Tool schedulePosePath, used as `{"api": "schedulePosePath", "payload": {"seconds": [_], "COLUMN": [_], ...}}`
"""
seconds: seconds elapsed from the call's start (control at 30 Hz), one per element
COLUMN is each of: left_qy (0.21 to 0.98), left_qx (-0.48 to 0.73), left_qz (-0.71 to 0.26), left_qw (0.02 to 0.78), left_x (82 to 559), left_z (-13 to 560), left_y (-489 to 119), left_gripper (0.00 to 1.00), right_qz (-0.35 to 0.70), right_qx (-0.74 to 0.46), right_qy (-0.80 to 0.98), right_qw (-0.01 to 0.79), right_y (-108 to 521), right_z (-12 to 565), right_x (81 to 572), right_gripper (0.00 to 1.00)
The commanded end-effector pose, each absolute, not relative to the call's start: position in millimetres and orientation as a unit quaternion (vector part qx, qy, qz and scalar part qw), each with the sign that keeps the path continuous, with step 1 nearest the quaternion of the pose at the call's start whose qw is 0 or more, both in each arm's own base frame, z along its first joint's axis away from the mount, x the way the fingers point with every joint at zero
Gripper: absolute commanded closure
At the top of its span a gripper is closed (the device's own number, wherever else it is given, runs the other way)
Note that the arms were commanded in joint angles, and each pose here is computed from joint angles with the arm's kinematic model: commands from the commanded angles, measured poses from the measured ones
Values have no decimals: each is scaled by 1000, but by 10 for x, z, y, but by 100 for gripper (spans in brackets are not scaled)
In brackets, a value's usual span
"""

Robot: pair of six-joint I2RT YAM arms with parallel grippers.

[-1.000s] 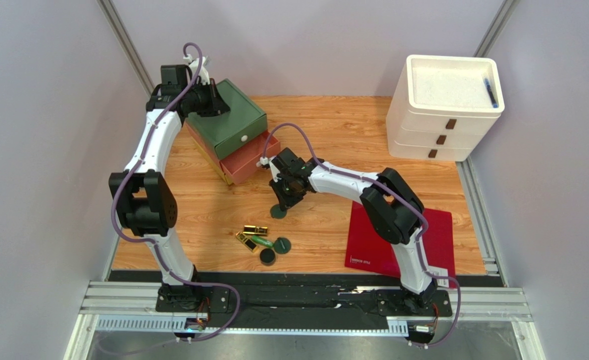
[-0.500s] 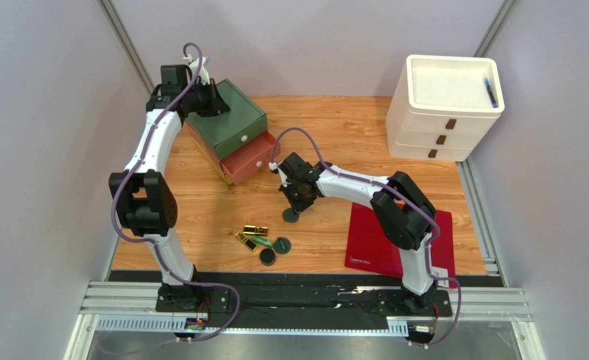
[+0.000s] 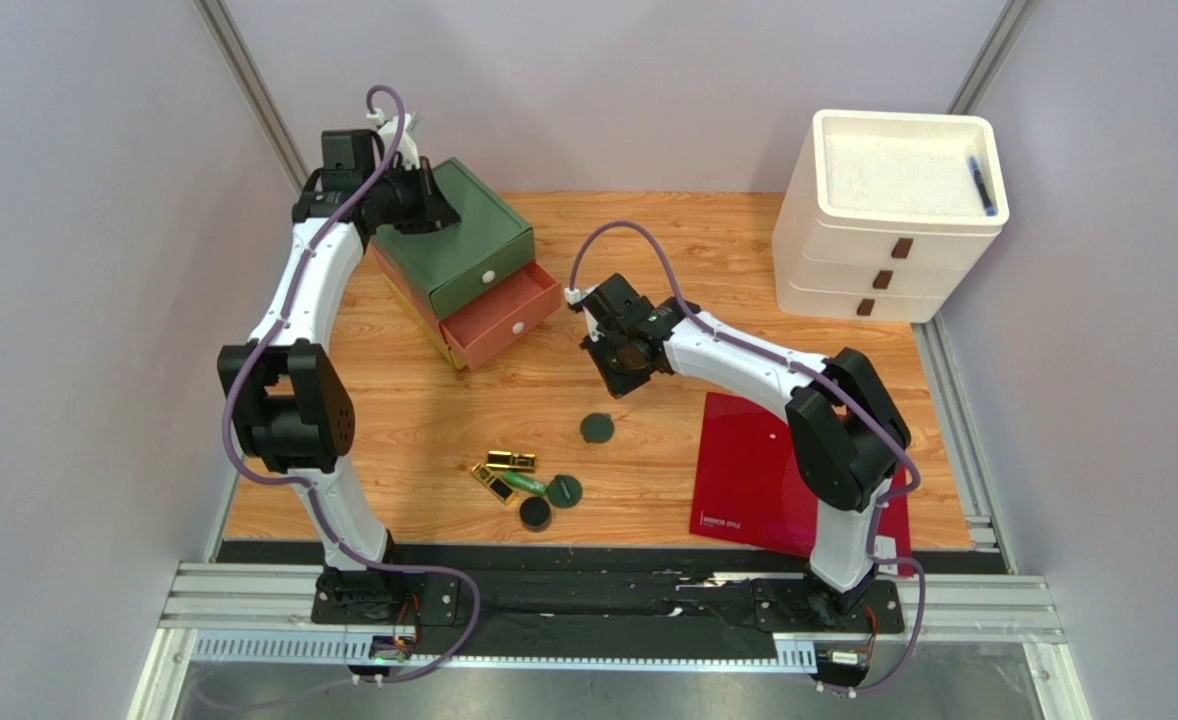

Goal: Organize the makeup

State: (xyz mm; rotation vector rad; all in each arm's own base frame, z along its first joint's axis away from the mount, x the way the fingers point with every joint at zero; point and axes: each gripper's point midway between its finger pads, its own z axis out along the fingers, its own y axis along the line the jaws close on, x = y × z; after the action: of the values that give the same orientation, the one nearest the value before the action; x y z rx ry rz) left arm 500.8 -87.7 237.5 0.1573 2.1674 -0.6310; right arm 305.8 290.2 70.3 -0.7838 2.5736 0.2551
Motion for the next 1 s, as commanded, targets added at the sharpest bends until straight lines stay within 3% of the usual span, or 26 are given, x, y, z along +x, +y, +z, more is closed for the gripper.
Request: {"api": "schedulePosePath", "payload": {"seconds": [0.0, 0.3, 0.97], "left_qy": [922, 923, 925], "left_qx": [41, 39, 36], "left_qz": [-235, -237, -235], "left_qw": [304, 302, 297], "left_x": [4676, 4665, 4631], "left_z": [1614, 1576, 1544], "left_y": [-821, -827, -814], "left_gripper": [91, 91, 91], "right_qz": [146, 157, 103], "right_qx": [-312, -385, -377], "right_qy": [910, 897, 916], "right_qw": [229, 154, 90], "right_y": [3133, 3218, 3256], "right_z": [967, 523, -107], "right_x": [3019, 2628, 2659], "right_gripper": [84, 68, 61]}}
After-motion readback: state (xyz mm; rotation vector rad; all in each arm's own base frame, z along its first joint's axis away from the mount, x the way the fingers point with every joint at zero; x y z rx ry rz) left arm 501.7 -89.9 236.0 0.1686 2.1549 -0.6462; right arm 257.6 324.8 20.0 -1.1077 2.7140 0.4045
